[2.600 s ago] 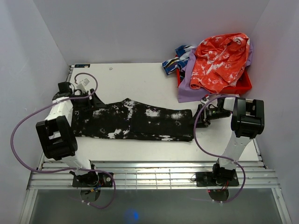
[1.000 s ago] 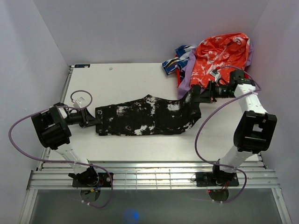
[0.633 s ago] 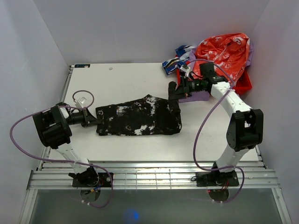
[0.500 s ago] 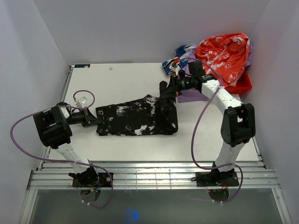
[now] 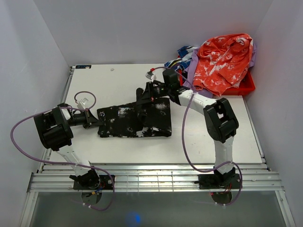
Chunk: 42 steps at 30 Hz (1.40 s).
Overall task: Fold and stack the trousers
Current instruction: Fold the trousers
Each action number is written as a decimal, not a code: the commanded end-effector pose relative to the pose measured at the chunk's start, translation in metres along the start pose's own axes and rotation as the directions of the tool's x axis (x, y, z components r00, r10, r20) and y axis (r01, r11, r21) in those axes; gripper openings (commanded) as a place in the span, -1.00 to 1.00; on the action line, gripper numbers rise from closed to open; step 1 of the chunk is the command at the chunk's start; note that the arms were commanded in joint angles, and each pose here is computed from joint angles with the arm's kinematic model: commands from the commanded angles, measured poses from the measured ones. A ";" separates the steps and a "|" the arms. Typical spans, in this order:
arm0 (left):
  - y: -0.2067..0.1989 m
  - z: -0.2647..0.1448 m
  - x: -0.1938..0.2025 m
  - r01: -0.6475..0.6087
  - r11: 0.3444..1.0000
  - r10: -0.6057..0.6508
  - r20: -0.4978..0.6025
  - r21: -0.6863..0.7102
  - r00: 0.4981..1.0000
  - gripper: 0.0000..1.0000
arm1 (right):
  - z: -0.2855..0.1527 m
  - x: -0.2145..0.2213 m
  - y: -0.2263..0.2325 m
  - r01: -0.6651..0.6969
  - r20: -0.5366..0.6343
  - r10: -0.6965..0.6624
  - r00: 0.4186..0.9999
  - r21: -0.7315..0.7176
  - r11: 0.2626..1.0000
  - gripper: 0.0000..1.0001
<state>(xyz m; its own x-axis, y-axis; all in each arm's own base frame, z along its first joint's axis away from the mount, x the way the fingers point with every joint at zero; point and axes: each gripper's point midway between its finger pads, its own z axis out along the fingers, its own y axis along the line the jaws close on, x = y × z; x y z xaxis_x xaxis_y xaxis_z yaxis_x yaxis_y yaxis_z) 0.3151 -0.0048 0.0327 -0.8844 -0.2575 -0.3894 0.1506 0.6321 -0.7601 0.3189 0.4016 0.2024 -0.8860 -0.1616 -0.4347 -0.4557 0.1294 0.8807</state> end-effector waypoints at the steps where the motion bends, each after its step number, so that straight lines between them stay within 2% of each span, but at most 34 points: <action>1: -0.012 -0.003 -0.008 -0.047 0.999 0.046 0.028 0.019 0.999 -1.00 | 0.022 -0.026 0.033 0.069 0.070 -0.063 0.996 -0.081 0.994 -0.85; 11: -0.009 0.000 -0.005 -0.040 0.999 0.039 0.032 0.024 0.999 -1.00 | 0.082 -0.005 0.027 0.019 0.012 -0.018 1.000 -0.057 0.998 -0.85; 18: -0.011 0.002 0.000 -0.031 0.999 0.030 0.028 0.035 0.999 -1.00 | 0.100 -0.022 0.028 -0.009 0.082 0.013 0.997 -0.055 0.998 -0.85; 22: -0.013 0.001 -0.002 -0.030 0.999 0.029 0.034 0.041 0.999 -1.00 | 0.122 -0.033 0.040 0.022 0.117 -0.013 0.993 -0.074 0.997 -0.85; 25: -0.016 0.001 -0.005 -0.028 0.998 0.026 0.041 0.048 0.999 -1.00 | 0.137 -0.028 0.037 -0.014 0.125 0.027 0.992 -0.103 0.995 -0.85; 32: -0.020 -0.001 -0.007 -0.028 0.998 0.025 0.049 0.059 0.998 -1.00 | 0.156 -0.008 0.007 -0.067 0.116 0.075 0.990 -0.073 0.995 -0.85; 37: -0.016 0.000 -0.004 -0.019 0.999 0.017 0.044 0.051 0.999 -1.00 | 0.171 0.005 0.020 -0.056 0.090 0.065 0.994 -0.109 0.993 -0.85; 42: -0.017 0.001 -0.005 -0.020 0.998 0.018 0.047 0.053 0.999 -1.00 | 0.180 0.000 0.024 -0.046 0.113 0.058 0.992 -0.100 0.994 -0.85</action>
<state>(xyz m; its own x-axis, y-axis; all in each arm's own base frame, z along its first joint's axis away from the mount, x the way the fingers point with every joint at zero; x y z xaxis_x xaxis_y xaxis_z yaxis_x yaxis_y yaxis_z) 0.3130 -0.0089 0.0290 -0.8823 -0.2883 -0.3721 0.1275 0.6147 -0.7784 0.2945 0.5643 0.1516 -0.9428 -0.0772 -0.3243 -0.3322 0.1345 0.9336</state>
